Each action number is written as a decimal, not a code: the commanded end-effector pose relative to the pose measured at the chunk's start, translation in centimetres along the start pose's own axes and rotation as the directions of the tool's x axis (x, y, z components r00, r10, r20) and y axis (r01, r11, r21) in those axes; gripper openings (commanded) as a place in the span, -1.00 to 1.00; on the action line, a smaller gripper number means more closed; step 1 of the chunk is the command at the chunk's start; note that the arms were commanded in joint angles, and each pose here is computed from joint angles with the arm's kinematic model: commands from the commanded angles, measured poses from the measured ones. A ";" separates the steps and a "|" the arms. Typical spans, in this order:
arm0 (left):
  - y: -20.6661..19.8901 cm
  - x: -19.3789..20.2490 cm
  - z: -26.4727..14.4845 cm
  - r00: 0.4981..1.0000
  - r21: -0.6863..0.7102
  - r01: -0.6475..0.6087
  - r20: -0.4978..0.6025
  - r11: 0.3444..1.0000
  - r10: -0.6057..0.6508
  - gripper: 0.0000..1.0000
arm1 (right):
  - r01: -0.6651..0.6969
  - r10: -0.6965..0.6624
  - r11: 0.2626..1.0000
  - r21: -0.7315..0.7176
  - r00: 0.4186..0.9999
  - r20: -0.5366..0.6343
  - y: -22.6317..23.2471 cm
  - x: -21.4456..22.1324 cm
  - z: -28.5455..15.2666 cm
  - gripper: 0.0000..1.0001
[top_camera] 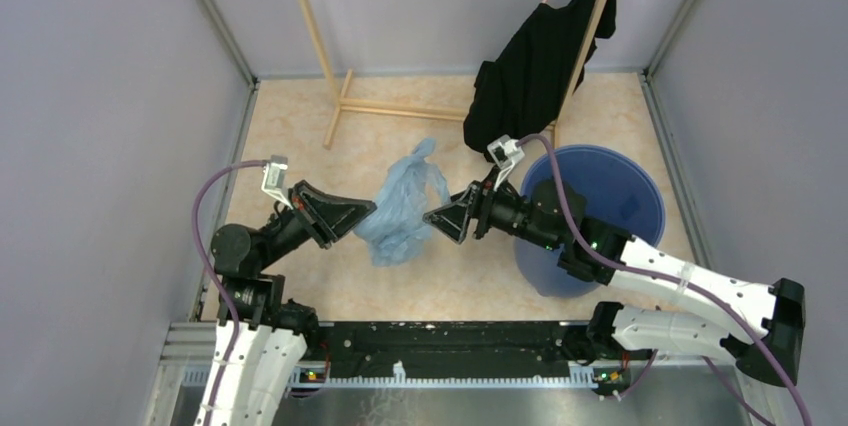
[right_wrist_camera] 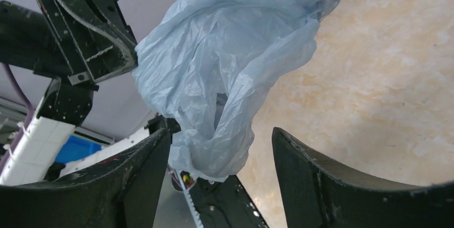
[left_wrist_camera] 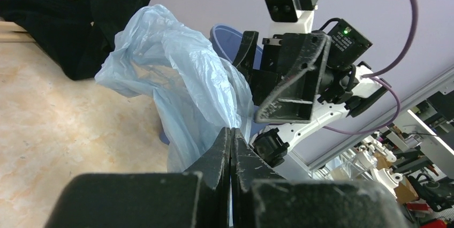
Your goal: Put the trash bags into the trash bin
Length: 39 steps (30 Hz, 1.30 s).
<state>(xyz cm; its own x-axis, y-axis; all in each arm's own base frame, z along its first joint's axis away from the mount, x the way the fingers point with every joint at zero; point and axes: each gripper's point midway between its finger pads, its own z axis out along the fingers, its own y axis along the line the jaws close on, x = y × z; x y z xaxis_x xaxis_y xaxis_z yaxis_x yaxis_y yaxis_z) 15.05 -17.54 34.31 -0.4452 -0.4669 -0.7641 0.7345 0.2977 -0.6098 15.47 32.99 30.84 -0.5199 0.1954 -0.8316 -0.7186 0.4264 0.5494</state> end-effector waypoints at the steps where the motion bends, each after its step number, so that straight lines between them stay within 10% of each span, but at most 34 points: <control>1: -1.4 -0.3 -0.2 1.000 0.047 -0.028 0.004 0.998 0.028 -1.00 | -0.120 0.123 0.992 -0.027 0.981 0.153 0.8 -2.8 0.5 0.32; 7: -1.6 -1.2 -0.4 0.998 -0.002 -0.060 0.032 0.998 0.060 -1.00 | -0.096 0.104 0.994 -0.056 0.980 0.169 1.4 -3.3 0.2 -0.63; 11: 3.0 -4.5 -2.8 0.980 -0.414 -0.030 0.167 0.910 0.109 -1.00 | -0.037 0.034 0.999 0.024 0.991 0.130 0.0 -2.5 -0.9 -1.00; 15: 6.6 -6.7 -7.7 0.941 -0.709 0.021 0.251 0.705 0.225 -1.00 | 0.029 -0.041 0.992 0.121 0.994 0.102 -1.9 -2.0 -3.1 -1.00; 23: 5.8 -5.0 -5.4 0.963 -0.591 -0.005 0.215 0.806 0.163 -1.00 | 0.082 -0.101 0.991 0.106 0.977 0.185 -0.7 -4.9 -4.9 -1.00; 26: 6.0 -3.8 -4.5 0.981 -0.563 -0.026 0.146 0.826 0.130 -0.59 | 0.099 -0.114 0.991 0.086 0.975 0.191 0.1 -5.8 -4.3 -1.00; 30: 6.5 -3.0 -4.7 0.994 -0.602 -0.048 0.050 0.797 0.098 0.65 | 0.124 -0.136 0.989 0.078 0.975 0.173 1.0 -6.7 -2.8 -1.00; 39: 3.9 -1.9 -3.0 0.994 -0.444 -0.111 -0.051 0.889 0.099 0.97 | 0.172 -0.170 0.978 0.114 0.985 -0.028 0.1 -4.3 3.6 -1.00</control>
<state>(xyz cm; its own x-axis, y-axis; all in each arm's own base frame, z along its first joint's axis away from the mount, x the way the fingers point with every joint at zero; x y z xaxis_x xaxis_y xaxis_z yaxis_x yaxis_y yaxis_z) 18.34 -11.11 31.48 -0.3853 -0.4317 -0.8156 0.3426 0.7538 -0.5608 18.78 33.32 34.56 -0.3936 0.1693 -0.9036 -0.7168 0.5590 0.4169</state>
